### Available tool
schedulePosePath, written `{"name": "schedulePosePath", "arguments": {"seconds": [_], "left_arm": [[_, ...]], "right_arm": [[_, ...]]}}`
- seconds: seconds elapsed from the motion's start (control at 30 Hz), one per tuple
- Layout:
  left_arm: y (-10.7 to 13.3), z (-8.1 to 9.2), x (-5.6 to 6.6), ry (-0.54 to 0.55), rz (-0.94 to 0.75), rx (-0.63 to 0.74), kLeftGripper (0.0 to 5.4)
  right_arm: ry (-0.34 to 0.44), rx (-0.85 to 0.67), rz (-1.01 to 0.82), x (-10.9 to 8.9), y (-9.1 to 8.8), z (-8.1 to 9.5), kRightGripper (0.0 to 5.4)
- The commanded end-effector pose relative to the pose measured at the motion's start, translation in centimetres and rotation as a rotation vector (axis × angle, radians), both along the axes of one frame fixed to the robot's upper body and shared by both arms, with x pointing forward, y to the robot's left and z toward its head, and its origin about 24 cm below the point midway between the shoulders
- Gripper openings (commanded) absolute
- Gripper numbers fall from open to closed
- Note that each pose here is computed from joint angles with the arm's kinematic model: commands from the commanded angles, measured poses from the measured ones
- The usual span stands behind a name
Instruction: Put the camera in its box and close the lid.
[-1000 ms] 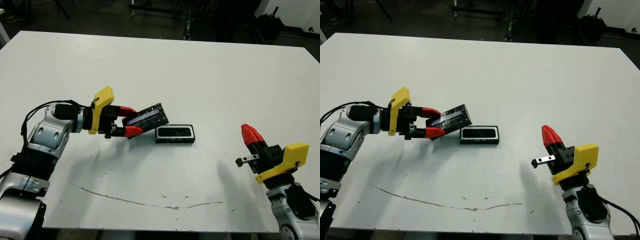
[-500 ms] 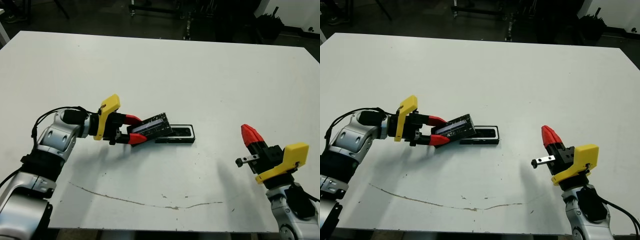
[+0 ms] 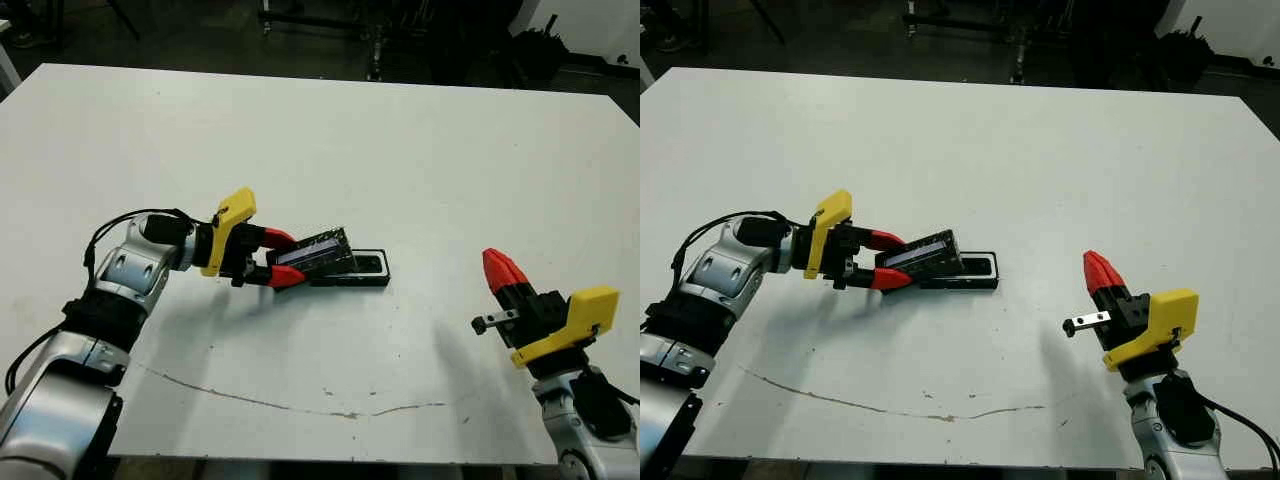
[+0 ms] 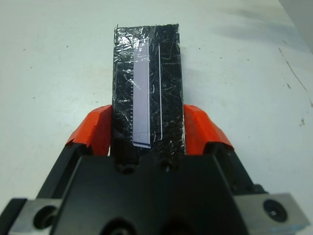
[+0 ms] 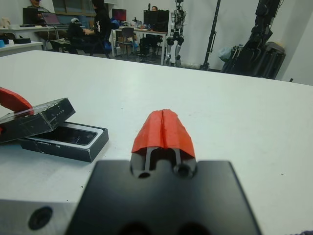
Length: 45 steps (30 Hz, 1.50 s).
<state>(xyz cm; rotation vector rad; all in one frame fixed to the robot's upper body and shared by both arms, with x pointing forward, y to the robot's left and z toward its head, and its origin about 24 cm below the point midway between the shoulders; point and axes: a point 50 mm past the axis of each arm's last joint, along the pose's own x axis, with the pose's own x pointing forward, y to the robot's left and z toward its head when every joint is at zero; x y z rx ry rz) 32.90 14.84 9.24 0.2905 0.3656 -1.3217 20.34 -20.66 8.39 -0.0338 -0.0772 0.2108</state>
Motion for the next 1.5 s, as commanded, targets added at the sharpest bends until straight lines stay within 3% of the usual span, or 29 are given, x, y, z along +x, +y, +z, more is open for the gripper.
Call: {"name": "schedulePosePath", "arguments": {"seconds": [0.03, 1.5], "left_arm": [[-0.4, -0.9, -0.3, 0.039, -0.009, 0.025, 3.15], [-6.9, -2.9, 0.7, 0.001, -0.185, 0.062, 3.15]], "right_arm": [[0.013, -0.001, -0.011, -0.1, -0.3, -0.1, 0.0], [-0.007, 0.0, -0.011, -0.1, -0.4, -0.1, 0.0]]}}
